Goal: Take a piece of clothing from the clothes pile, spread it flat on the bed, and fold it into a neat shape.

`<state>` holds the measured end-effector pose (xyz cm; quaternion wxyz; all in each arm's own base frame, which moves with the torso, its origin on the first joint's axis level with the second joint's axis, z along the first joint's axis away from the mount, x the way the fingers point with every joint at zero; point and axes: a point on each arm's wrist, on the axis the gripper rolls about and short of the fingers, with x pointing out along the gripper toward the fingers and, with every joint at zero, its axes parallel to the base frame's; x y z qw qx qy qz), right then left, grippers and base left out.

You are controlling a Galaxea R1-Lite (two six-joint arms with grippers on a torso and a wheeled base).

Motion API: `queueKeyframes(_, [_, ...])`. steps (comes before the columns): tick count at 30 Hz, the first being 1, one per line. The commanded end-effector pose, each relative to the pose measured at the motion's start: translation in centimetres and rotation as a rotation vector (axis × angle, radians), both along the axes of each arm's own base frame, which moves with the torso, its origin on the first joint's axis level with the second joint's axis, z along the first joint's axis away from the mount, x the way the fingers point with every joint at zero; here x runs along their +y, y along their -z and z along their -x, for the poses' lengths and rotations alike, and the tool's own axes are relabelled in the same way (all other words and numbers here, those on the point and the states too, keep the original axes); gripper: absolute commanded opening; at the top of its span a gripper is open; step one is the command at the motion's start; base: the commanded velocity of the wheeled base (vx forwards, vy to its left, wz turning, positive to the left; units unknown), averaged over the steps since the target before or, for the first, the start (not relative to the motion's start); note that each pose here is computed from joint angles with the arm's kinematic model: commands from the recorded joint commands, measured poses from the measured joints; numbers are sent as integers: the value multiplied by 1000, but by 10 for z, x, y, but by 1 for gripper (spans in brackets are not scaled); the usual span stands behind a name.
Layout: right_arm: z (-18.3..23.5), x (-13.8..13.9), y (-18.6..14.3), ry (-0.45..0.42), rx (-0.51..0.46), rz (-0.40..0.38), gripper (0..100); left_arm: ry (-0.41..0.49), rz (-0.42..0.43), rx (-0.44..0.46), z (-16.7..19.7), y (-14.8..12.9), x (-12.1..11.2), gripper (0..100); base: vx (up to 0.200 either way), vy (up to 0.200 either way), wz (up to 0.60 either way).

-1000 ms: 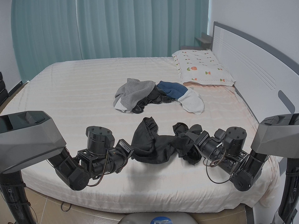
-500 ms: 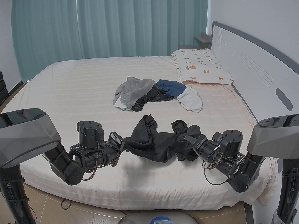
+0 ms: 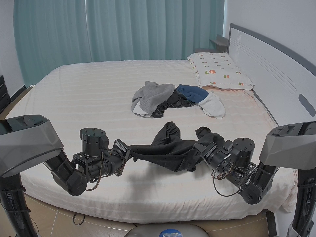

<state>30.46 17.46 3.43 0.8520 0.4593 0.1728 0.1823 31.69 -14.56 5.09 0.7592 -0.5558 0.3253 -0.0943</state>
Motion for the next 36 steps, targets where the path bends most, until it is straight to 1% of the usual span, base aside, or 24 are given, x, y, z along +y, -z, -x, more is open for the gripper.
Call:
queueKeyframes(1, [-3, 1, -6, 13, -32, -19, 0, -1, 4, -3, 0, -2, 0, 0, 0, 200, 0])
queueKeyframes(4, [-7, 2, -6, 33, -34, -38, 0, -1, 4, 0, -1, -1, 1, 0, 0, 200, 0])
queueKeyframes(7, [-8, 2, -6, 41, -14, -84, 0, -1, 3, 1, 0, 0, 0, 0, 0, 200, 0])
queueKeyframes(9, [-9, 1, -7, 45, -9, -100, 0, -1, 4, 0, 0, -1, 0, 0, 0, 200, 0])
queueKeyframes(16, [-9, 3, -8, 44, -14, -103, 0, 0, 5, 0, 0, -1, 1, 0, 0, 200, 0])
queueKeyframes(18, [-9, 3, -9, 52, -18, -103, 0, 0, 4, 1, 0, 0, 1, 0, 0, 200, 0])
queueKeyframes(20, [-10, 3, -12, 83, -32, -107, 0, 0, 5, 0, -1, -1, 1, 0, 0, 200, 0])
queueKeyframes(26, [-11, 5, -9, 85, -29, -107, 0, 2, 3, 1, 0, 0, 0, 0, 0, 200, 0])
queueKeyframes(36, [-15, 3, -14, 93, -45, -115, 0, 15, 8, 6, -1, 1, 1, 0, 0, 200, 0])
